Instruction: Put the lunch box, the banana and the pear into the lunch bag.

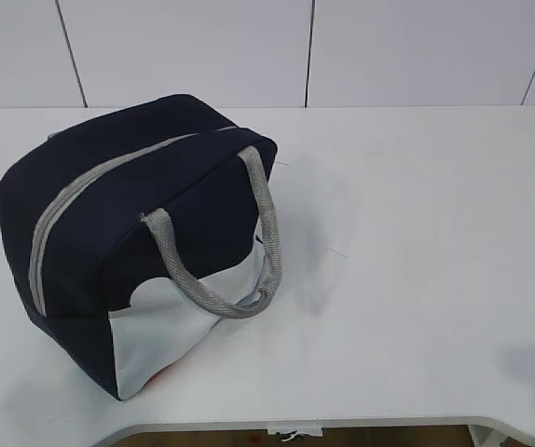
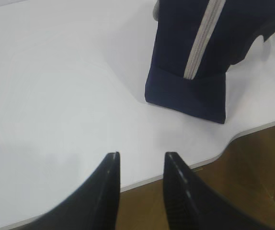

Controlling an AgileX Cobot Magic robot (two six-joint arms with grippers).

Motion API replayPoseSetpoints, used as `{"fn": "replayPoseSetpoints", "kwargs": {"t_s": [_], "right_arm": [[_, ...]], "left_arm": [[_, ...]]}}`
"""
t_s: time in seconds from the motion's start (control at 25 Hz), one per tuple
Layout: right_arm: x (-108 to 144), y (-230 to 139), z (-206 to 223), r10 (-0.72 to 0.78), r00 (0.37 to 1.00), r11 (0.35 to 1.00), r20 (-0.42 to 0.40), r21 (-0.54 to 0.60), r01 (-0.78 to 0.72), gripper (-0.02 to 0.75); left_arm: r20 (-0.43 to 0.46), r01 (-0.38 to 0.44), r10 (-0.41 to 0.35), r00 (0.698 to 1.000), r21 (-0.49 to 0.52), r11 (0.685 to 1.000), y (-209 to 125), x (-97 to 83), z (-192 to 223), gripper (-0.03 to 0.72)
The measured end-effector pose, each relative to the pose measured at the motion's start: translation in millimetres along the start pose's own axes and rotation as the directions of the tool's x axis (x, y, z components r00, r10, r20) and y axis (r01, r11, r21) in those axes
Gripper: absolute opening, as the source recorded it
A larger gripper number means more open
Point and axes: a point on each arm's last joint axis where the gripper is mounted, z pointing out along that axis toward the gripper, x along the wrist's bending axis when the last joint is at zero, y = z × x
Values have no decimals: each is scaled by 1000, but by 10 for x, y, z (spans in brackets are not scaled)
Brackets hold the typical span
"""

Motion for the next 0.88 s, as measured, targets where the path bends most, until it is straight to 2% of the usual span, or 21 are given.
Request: {"fn": "replayPoseSetpoints", "kwargs": {"t_s": [0.88], "right_arm": [[3, 2, 0, 4, 1000, 1000, 1, -3, -4, 309]], "left_arm": [[-3, 4, -4, 1000, -6, 1000, 6, -3, 1, 237]]}}
